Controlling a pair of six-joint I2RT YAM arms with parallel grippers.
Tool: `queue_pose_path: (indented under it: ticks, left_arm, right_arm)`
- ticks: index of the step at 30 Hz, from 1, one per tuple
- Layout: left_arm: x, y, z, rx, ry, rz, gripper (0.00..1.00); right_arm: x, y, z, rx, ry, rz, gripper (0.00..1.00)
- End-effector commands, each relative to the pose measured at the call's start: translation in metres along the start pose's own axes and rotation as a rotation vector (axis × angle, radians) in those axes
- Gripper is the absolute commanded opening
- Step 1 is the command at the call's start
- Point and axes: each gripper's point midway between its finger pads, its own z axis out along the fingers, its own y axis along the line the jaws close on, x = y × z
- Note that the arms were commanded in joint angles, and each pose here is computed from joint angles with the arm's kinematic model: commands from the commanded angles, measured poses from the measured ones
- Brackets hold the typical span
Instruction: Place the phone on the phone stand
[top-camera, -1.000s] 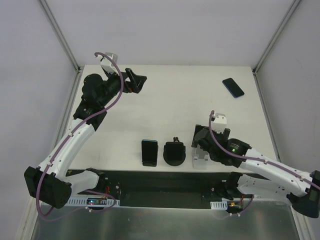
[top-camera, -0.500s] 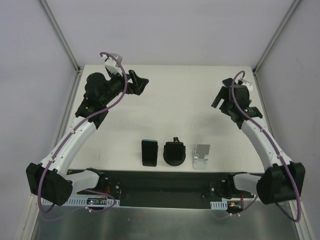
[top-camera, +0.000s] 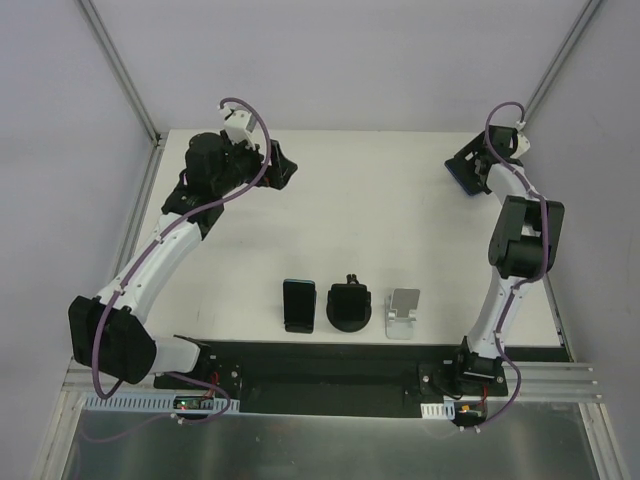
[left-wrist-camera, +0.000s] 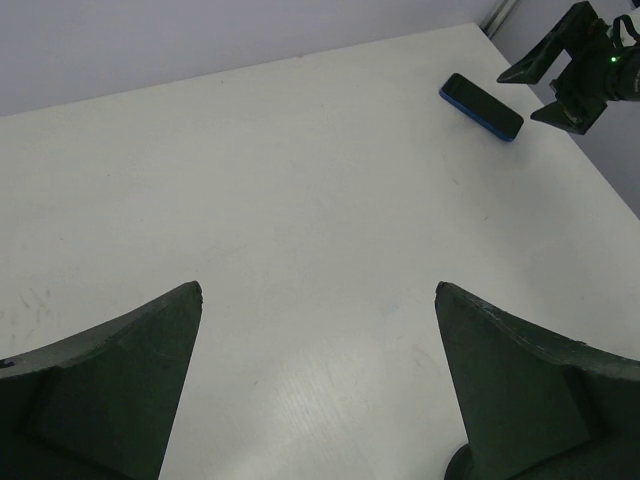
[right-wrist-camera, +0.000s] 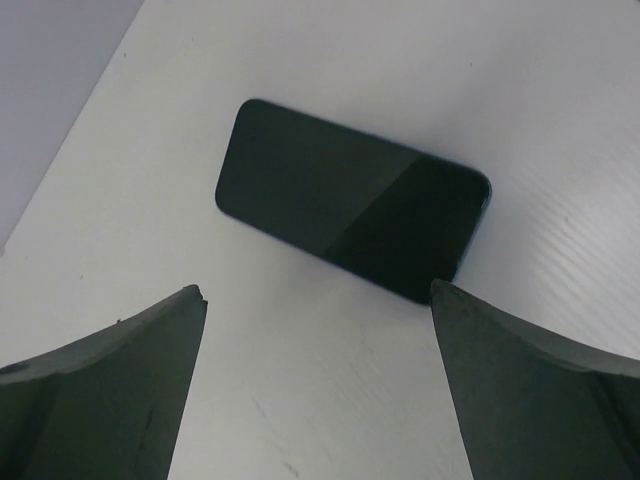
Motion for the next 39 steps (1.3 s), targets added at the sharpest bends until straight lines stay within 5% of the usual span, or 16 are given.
queue_pose_path:
  ticks: [1, 10, 16, 25, 39]
  left_arm:
    - [-0.022, 0.0, 0.001, 0.011, -0.043, 0.047, 0.99]
    - [-0.006, 0.005, 0.029, 0.037, 0.019, 0.005, 0.99]
    - [-0.003, 0.006, 0.033, 0.044, 0.028, -0.004, 0.99]
    - [-0.005, 0.005, 0.03, 0.041, 0.019, 0.004, 0.99]
    - [-0.007, 0.002, 0.026, 0.05, 0.01, 0.006, 0.99]
  right_arm:
    - [-0.05, 0.016, 0.026, -0.003, -0.158, 0.043, 0.96]
    - [-0.068, -0.005, 0.088, -0.011, -0.171, 0.126, 0.96]
    - [-0.041, -0.007, 0.118, -0.037, -0.05, 0.15, 0.95]
    - [-0.009, 0.005, 0.092, -0.149, 0.106, 0.141, 0.95]
    - [0.021, -0.029, 0.046, -0.046, 0.318, -0.308, 0.96]
